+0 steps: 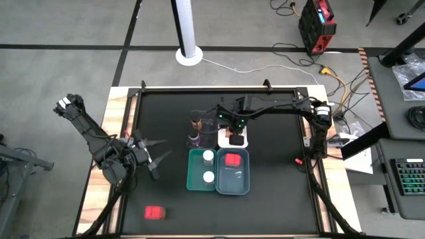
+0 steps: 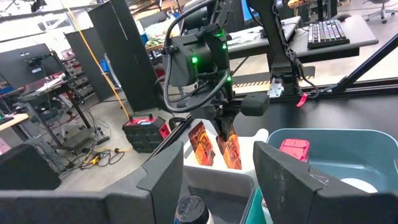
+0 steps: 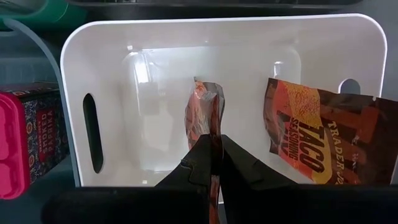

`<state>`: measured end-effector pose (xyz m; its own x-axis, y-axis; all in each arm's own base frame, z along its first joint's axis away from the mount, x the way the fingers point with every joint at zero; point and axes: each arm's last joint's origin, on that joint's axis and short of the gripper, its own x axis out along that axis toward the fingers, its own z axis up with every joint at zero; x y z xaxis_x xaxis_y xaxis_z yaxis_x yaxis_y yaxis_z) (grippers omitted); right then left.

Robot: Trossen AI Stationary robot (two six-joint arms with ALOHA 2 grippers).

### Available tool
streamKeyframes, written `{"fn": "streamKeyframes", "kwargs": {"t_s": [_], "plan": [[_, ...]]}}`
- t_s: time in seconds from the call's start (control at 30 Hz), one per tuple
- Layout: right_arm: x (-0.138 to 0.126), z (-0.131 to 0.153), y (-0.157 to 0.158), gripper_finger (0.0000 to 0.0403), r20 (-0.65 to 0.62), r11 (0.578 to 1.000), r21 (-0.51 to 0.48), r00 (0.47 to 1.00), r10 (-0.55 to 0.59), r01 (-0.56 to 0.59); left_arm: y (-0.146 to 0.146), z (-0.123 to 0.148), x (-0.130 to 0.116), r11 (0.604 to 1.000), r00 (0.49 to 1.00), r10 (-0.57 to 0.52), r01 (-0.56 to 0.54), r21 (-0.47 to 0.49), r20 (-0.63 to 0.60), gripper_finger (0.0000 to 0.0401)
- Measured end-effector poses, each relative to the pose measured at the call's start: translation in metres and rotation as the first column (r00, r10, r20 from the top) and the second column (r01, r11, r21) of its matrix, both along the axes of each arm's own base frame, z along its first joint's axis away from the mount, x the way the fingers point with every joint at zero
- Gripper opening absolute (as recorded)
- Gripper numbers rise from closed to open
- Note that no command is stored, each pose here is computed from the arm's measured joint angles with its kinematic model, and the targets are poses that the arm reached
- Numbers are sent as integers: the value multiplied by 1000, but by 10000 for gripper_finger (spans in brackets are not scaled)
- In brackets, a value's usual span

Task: Sort spices by type
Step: Put the orange seasoning pack into the white bin, then put the red seasoning can into the blue bin

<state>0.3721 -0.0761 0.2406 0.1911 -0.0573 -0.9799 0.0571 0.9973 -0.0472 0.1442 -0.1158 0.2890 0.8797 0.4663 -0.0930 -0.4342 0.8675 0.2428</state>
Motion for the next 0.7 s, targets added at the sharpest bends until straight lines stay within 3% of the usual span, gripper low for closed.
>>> {"fn": "streamKeyframes", "kwargs": {"t_s": [0.43,0.7], "plan": [[0,0,0,21,3,999,10,999,-51,51,0,0,0,1000,1000,0,0,0,0,178],[0,0,0,114,4,998,12,998,-60,60,0,0,0,1000,1000,0,0,0,0,178]]}}
